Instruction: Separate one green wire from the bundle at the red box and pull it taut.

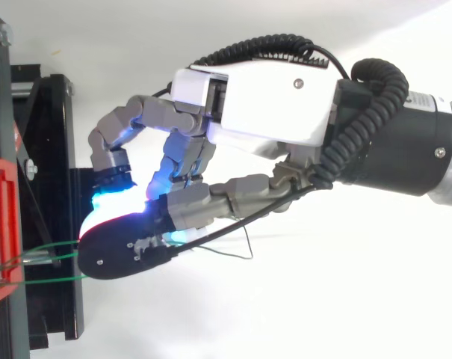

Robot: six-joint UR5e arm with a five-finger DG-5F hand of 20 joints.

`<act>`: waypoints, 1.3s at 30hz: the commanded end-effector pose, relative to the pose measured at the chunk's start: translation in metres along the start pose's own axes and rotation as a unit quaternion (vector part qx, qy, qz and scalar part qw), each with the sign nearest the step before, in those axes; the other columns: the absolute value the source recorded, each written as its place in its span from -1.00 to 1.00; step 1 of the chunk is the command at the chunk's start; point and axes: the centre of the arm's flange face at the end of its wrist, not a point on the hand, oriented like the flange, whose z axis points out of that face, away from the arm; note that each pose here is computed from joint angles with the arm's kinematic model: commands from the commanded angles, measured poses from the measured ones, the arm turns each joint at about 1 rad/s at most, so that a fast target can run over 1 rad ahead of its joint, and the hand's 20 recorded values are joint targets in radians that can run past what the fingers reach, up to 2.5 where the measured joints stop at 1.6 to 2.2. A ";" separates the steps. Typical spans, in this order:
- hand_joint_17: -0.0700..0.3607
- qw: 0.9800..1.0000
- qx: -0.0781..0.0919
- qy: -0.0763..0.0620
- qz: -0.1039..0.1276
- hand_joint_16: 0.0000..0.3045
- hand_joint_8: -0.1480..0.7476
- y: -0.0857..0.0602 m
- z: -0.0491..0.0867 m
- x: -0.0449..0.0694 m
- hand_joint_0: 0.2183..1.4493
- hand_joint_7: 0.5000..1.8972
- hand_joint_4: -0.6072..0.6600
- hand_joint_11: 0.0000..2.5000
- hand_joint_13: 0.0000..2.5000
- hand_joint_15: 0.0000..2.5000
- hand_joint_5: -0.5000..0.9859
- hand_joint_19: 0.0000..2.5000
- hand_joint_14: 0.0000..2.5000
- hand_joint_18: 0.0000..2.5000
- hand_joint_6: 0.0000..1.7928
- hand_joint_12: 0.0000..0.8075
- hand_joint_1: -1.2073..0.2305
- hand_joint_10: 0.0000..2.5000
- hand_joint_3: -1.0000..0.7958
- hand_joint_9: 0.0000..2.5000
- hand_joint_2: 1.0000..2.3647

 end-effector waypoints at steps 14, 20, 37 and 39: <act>0.03 1.000 0.005 0.004 0.003 -0.55 0.15 -0.017 -0.002 0.004 -0.51 0.03 0.33 0.06 0.09 -0.21 -0.61 -0.57 -0.98 -0.18 -0.02 0.02 -0.03 -0.98 -0.34 0.00 -0.99; 0.03 1.000 -0.004 0.020 0.007 -0.56 0.15 -0.007 -0.005 0.006 -0.50 0.03 0.33 0.07 0.09 -0.21 -0.61 -0.57 -0.98 -0.18 -0.03 0.02 -0.05 -0.98 -0.34 0.01 -0.99; -0.01 1.000 -0.021 0.013 -0.017 -0.58 0.12 0.016 -0.013 -0.003 -0.41 0.05 0.31 0.06 0.07 -0.21 -0.61 -0.57 -0.98 -0.22 -0.03 -0.02 -0.24 -0.98 -0.21 0.00 -0.97; -0.01 1.000 -0.021 0.014 -0.017 -0.58 0.12 0.017 -0.013 -0.002 -0.41 0.05 0.30 0.07 0.07 -0.21 -0.61 -0.57 -0.98 -0.22 -0.03 -0.04 -0.24 -0.98 -0.21 -0.01 -0.97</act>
